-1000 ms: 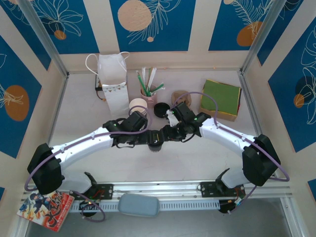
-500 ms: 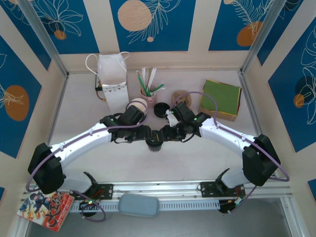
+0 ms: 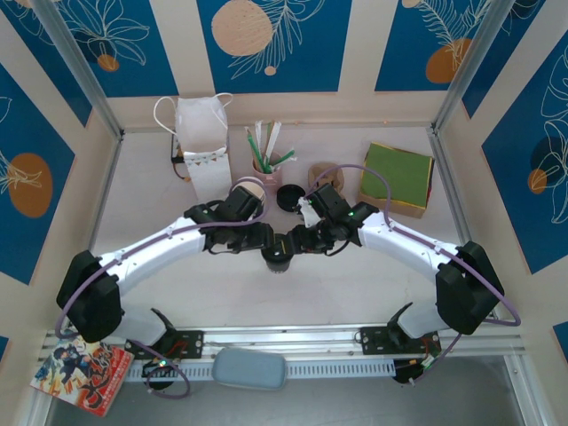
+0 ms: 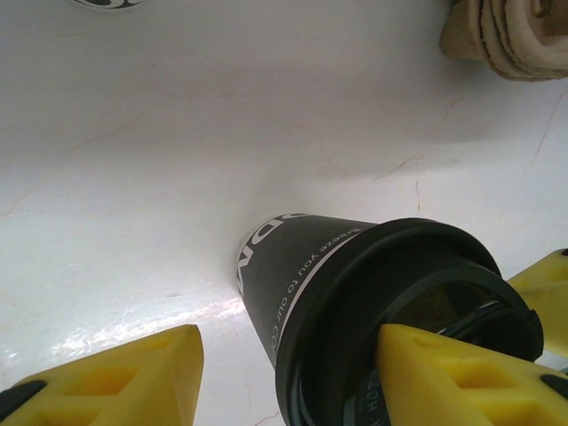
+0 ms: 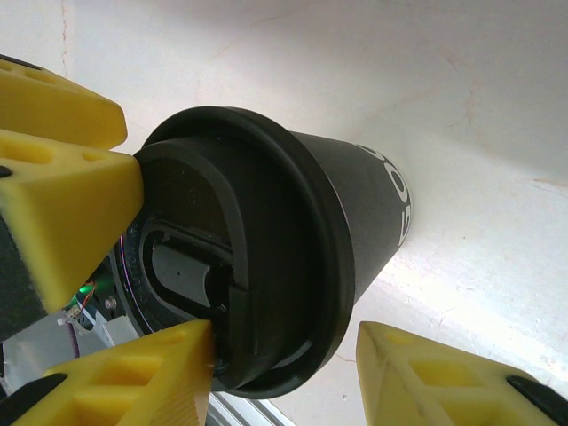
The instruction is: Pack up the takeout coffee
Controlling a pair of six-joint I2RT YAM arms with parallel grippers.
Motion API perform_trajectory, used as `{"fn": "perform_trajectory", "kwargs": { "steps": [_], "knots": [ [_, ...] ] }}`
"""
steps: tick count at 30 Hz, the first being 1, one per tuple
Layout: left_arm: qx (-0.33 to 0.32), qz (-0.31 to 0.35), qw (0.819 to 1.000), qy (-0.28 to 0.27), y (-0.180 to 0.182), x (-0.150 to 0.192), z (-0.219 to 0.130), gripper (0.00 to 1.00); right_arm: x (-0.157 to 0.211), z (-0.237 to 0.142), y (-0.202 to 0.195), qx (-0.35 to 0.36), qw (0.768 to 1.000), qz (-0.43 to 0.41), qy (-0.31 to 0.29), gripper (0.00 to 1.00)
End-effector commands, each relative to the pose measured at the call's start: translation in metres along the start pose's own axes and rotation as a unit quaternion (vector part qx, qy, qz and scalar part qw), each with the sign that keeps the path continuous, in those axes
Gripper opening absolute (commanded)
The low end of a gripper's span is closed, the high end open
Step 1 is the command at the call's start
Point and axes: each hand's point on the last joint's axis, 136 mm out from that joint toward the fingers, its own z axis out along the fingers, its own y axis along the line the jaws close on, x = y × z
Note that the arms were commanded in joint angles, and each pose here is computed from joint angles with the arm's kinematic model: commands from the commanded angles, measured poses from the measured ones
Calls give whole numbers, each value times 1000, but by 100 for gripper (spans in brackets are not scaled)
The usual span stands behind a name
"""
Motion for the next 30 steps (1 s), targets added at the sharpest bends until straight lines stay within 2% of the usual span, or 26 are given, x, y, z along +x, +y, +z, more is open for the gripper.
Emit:
{"fn": "perform_trajectory", "kwargs": {
  "steps": [1,9,22,30],
  "knots": [
    [-58,-20,997,53,40,33,18,54,15,10,-20,44,998,7,32,46],
    [-79,-28,994,64,55,45,20,52,14,10,-20,45,998,7,33,46],
    [11,-9,1000,16,-8,1,-19,56,-9,-9,7,19,1000,-13,4,50],
    [26,-14,999,19,-10,7,-22,54,-23,-14,17,5,1000,-15,-7,50]
  ]
}}
